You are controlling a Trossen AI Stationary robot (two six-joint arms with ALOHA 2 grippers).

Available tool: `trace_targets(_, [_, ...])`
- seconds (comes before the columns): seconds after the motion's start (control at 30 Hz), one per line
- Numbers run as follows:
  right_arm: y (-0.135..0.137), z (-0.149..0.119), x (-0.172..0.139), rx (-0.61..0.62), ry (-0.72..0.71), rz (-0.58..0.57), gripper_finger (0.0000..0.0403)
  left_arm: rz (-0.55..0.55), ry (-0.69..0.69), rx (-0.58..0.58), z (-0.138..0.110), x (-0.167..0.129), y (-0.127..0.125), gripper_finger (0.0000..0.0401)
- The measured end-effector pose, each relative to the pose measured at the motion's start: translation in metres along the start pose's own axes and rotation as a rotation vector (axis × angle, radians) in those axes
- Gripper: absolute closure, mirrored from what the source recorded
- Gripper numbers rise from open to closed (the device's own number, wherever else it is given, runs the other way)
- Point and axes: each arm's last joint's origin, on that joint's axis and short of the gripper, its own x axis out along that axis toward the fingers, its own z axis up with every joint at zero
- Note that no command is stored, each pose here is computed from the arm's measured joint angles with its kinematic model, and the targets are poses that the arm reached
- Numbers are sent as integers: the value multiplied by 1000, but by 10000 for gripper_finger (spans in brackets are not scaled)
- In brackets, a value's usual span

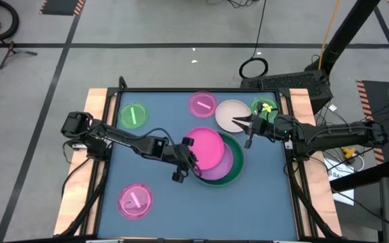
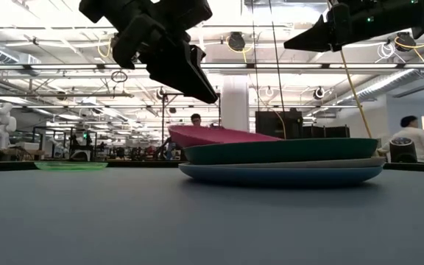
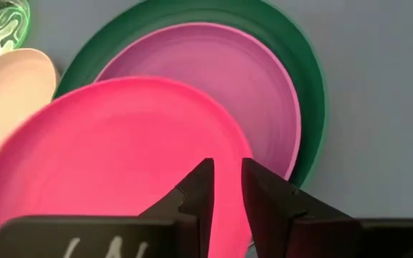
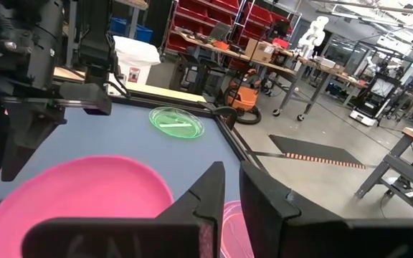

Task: Stack plastic plates
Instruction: Stack the white plate on top of the pink plate

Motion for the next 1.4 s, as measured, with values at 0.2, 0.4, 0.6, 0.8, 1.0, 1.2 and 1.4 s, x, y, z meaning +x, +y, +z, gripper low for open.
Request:
trace_targets(0.2, [0,0,0,1,0,0,365,11,4,14,-1,0,3,319])
trace_targets(0.4, [0,0,0,1,0,0,365,19,17,22,-3,1,8,319])
trace_targets(0.6, [1,-2,0,12,25,6,365,34,54,15,-7,1,12,320])
trace_targets(0.8, [0,-3,0,69,38,-25,365,38,132,39,-15,-13,25,320])
trace_targets(1.0, [-3,-10,0,192,112,-124,365,42,213,54,-25,-36,39,321])
trace_targets(1.2, [-9,-14,1,373,126,-192,365,102,209,34,-47,-62,54,321])
trace_targets(1.4, [-13,-18,4,466,134,-201,365,190,107,17,-59,-91,61,321])
